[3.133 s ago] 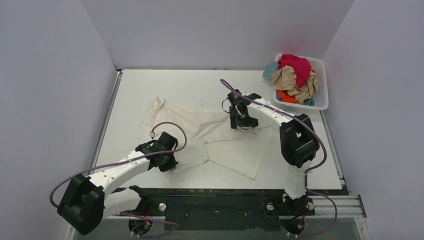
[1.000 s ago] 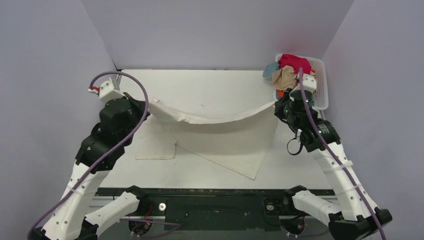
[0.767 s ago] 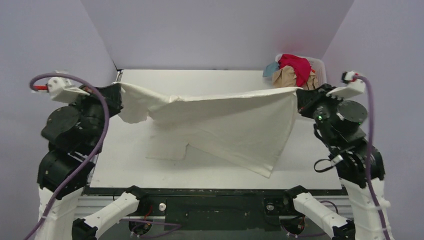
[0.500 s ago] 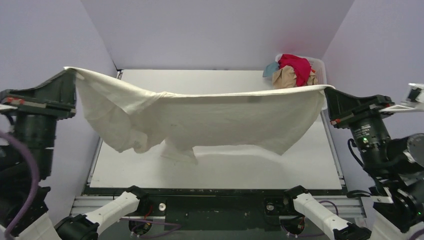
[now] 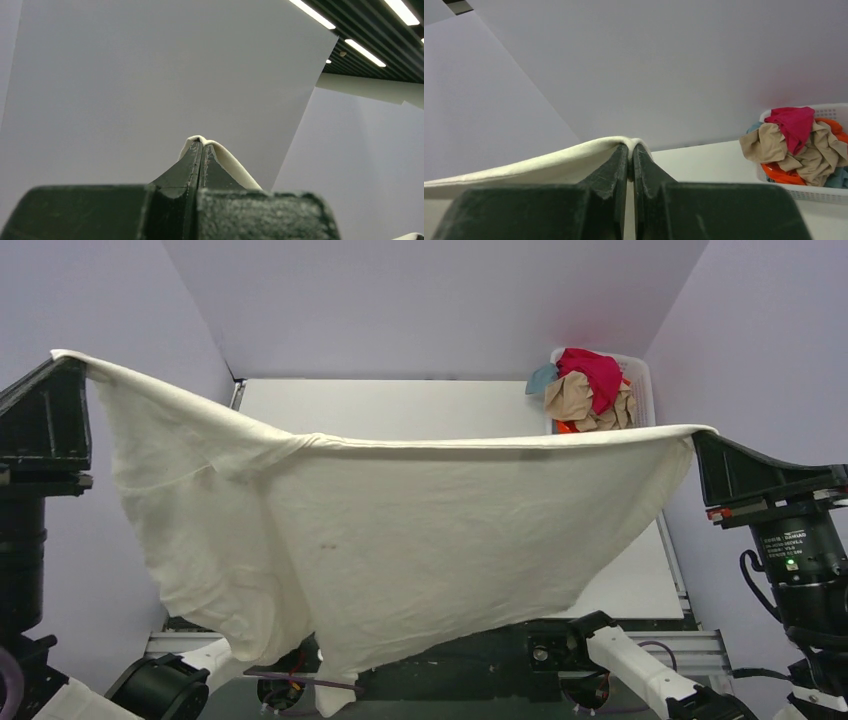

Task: Fold and stack the t-shirts
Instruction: Flatten out the tshirt

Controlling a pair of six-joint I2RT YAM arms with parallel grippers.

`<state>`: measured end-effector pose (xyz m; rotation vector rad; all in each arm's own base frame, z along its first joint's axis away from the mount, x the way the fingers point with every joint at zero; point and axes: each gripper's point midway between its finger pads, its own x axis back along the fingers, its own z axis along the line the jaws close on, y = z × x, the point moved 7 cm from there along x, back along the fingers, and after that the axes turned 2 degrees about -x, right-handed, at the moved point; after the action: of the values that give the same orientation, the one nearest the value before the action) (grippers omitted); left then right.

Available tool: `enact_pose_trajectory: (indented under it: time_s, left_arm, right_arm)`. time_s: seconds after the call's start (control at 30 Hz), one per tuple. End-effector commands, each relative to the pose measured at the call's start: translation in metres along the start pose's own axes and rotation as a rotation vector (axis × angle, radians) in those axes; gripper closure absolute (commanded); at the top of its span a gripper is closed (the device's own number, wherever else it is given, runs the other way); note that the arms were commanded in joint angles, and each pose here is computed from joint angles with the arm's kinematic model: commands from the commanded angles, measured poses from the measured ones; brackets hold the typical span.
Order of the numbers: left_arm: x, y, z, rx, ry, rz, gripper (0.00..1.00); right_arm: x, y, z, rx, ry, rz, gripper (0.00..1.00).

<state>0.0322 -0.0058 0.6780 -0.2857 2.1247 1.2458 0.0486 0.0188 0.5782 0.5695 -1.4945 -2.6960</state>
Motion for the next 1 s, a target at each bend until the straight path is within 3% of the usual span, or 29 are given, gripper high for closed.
enact_pose_trajectory:
  time_s: [0.0,0.17,0.23,0.33,0.37,0.6,0.77,0.97]
  left_arm:
    - [-0.032,-0.032,0.009,-0.085,0.049,0.043,1.0]
    - [-0.06,-0.109,0.05,-0.195,0.269,0.159,1.0]
    - [-0.066,-0.18,0.079,-0.266,0.376,0.279,1.0]
    - [-0.067,-0.25,0.108,-0.314,0.457,0.374,1.0]
    - [-0.064,-0.277,0.121,-0.33,0.476,0.422,1.0]
    - [-0.061,-0.427,0.209,-0.283,0.493,0.703,1.0]
    - [-0.064,-0.484,0.252,-0.279,0.477,0.788,1.0]
    - [-0.068,-0.54,0.291,-0.305,0.481,0.891,1.0]
  right_arm:
    - [-0.024,-0.012,-0.019,0.036,-0.145,-0.003,1.0]
    - [-0.059,-0.066,-0.053,0.084,-0.319,0.102,1.0]
    - [-0.075,-0.095,-0.074,0.111,-0.429,0.143,1.0]
    - [-0.099,-0.156,-0.115,0.155,-0.629,0.227,1.0]
    - [-0.108,-0.165,-0.12,0.159,-0.643,0.218,1.0]
    - [-0.17,-0.279,-0.176,0.176,-0.659,0.47,1.0]
    - [-0.201,-0.34,-0.215,0.145,-0.688,0.623,1.0]
    - [-0.243,-0.38,-0.235,0.105,-0.654,0.74,1.0]
